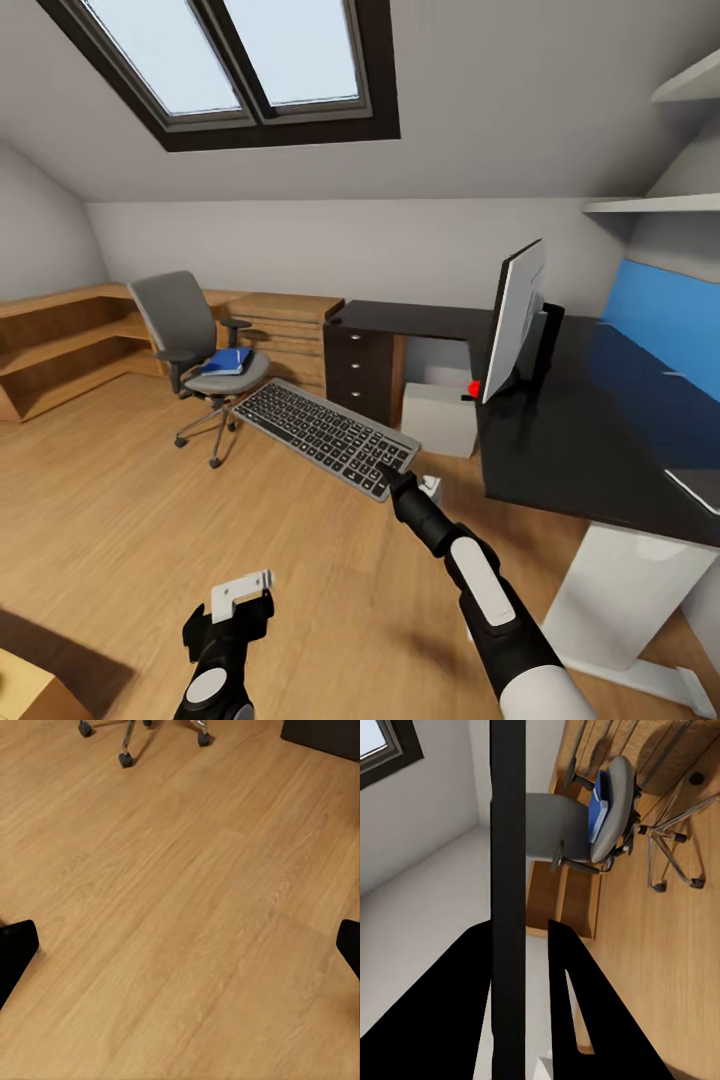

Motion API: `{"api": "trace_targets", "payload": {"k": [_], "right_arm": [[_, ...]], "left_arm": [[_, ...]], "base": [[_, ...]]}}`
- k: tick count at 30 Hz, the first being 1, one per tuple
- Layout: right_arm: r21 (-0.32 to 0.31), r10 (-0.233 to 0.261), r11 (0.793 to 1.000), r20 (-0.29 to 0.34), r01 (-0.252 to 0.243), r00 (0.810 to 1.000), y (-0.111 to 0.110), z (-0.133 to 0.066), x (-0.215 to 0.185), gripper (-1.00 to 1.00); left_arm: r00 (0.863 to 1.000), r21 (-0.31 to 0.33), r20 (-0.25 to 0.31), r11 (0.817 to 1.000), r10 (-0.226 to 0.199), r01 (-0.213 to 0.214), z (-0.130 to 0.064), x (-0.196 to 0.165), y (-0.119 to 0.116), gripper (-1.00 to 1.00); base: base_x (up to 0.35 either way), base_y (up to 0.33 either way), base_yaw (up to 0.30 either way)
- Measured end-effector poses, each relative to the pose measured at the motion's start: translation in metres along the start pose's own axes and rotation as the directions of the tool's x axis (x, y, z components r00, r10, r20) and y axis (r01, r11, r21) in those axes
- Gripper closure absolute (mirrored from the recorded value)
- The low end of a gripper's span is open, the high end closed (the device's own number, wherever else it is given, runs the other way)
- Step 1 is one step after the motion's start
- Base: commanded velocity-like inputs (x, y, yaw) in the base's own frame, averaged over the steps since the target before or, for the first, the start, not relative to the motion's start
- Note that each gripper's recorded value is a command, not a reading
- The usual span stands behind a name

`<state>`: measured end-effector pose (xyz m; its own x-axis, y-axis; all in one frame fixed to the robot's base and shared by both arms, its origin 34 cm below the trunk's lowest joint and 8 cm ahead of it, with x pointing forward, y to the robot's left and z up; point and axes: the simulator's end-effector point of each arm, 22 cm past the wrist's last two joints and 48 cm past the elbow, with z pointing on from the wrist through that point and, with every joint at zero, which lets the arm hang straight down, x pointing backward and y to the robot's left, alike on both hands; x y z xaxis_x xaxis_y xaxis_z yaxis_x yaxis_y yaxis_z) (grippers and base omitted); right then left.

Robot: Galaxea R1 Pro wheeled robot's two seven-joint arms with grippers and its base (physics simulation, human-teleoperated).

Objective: In the bedroom, organize the workspace by keeping the computer under the desk, ensuring the monitor is on the desk, placing the keyboard on the desk next to the monitor, placing the mouse on the desk next to the keyboard, moving the folder from the swivel chair onto the desk next to the mouse, stacking the notebook on top of the folder with the pen on top of the notebook, and positioning the swivel chair next to the desk.

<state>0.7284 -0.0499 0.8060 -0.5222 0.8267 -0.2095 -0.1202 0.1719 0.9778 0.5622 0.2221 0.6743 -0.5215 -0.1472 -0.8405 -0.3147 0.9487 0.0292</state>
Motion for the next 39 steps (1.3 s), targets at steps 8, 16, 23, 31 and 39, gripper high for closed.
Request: {"api": "trace_targets", "payload": {"k": [8,16,23,31,39], "right_arm": [[-0.011,-0.007,1.0,0.007,0.007,1.0,0.02,0.002,-0.007,1.0],[-0.013,-0.009,1.0,0.008,0.009,1.0,0.035,0.004,-0.011,1.0],[-0.006,-0.009,1.0,0.008,0.009,1.0,0.044,0.005,-0.014,1.0],[-0.006,-0.006,1.0,0.007,0.006,1.0,0.044,0.005,-0.013,1.0],[-0.003,-0.006,1.0,0.007,0.006,1.0,0.043,0.006,-0.012,1.0]], "left_arm": [[1.0,0.019,0.015,1.0,-0.007,0.007,-0.009,-0.02,-0.006,-1.0],[0.999,0.032,-0.009,0.999,-0.04,0.04,-0.016,-0.029,-0.008,-1.0],[0.999,0.031,-0.013,0.999,-0.044,0.044,-0.021,-0.039,-0.007,-1.0],[0.999,0.031,-0.012,0.999,-0.044,0.044,-0.021,-0.039,-0.007,-1.0],[0.999,0.031,-0.012,0.999,-0.044,0.044,-0.021,-0.039,-0.007,-1.0]], "base": [[0.154,0.0,0.0],[0.314,0.0,0.0],[0.318,0.065,0.0],[0.088,0.035,0.0],[0.131,0.24,-0.05]]}}
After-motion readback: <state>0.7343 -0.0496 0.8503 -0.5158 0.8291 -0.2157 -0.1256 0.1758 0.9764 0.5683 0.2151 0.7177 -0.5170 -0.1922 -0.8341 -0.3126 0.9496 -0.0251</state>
